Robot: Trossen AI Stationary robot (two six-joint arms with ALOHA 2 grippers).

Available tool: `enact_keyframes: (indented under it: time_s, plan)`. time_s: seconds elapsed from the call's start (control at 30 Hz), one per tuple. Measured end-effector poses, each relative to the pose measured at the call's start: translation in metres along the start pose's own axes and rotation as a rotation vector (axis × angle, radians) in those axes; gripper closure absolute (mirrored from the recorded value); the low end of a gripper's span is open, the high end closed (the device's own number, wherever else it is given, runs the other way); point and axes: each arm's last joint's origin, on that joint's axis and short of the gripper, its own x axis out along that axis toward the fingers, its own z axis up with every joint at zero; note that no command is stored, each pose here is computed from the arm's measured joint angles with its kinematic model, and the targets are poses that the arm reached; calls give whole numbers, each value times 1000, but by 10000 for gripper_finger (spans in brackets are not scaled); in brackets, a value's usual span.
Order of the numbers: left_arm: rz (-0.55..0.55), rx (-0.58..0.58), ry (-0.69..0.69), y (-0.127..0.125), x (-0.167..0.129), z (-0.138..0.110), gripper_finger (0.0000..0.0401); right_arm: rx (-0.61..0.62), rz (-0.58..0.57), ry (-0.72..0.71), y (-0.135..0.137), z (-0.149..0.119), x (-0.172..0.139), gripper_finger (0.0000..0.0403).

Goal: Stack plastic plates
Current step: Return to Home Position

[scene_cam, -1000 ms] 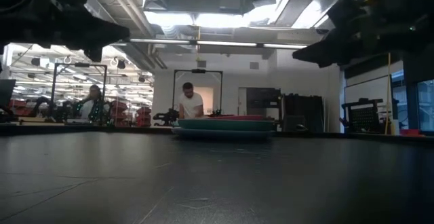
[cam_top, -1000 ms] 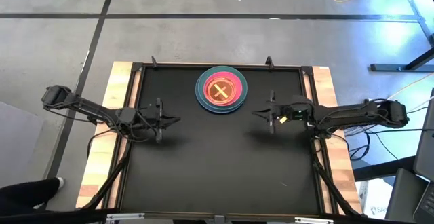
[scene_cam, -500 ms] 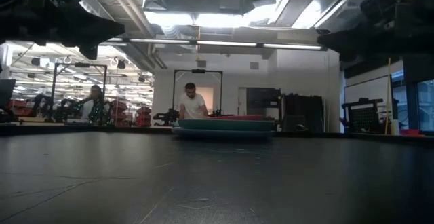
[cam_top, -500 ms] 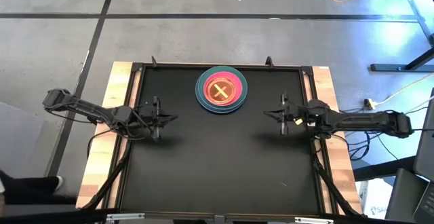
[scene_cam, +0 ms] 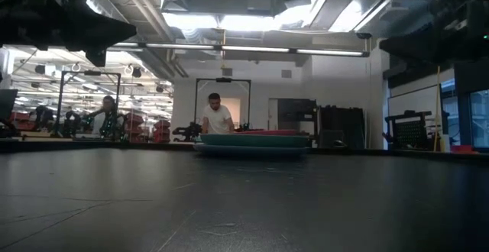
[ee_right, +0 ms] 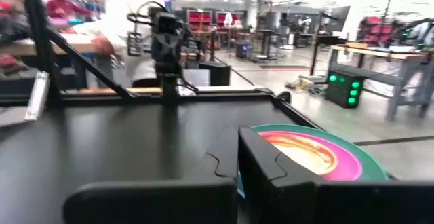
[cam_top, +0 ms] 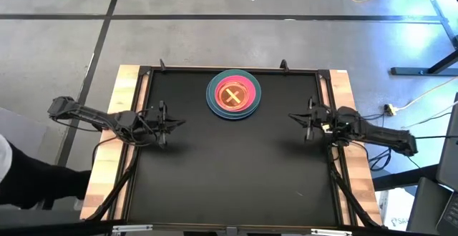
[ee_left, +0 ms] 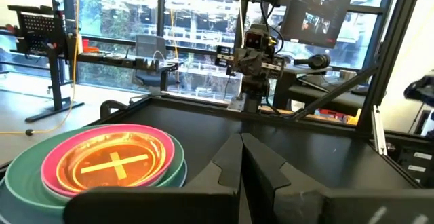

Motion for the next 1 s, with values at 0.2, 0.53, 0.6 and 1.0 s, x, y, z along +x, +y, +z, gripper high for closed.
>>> enact_keyframes:
  time_s: [0.2,0.53,0.6,1.0]
  plan:
    - [4,13,-7,1,-3,1,397,34,58,21,2,-8,-2,397]
    - [-57,9,21,-1,-3,-1,397,69,55,26,2,-13,-1,398]
    - [-80,10,24,-2,-3,-1,397,69,54,30,2,-14,-1,397]
    - [-73,67,28,-1,-3,-2,397,69,45,31,2,-14,-1,397]
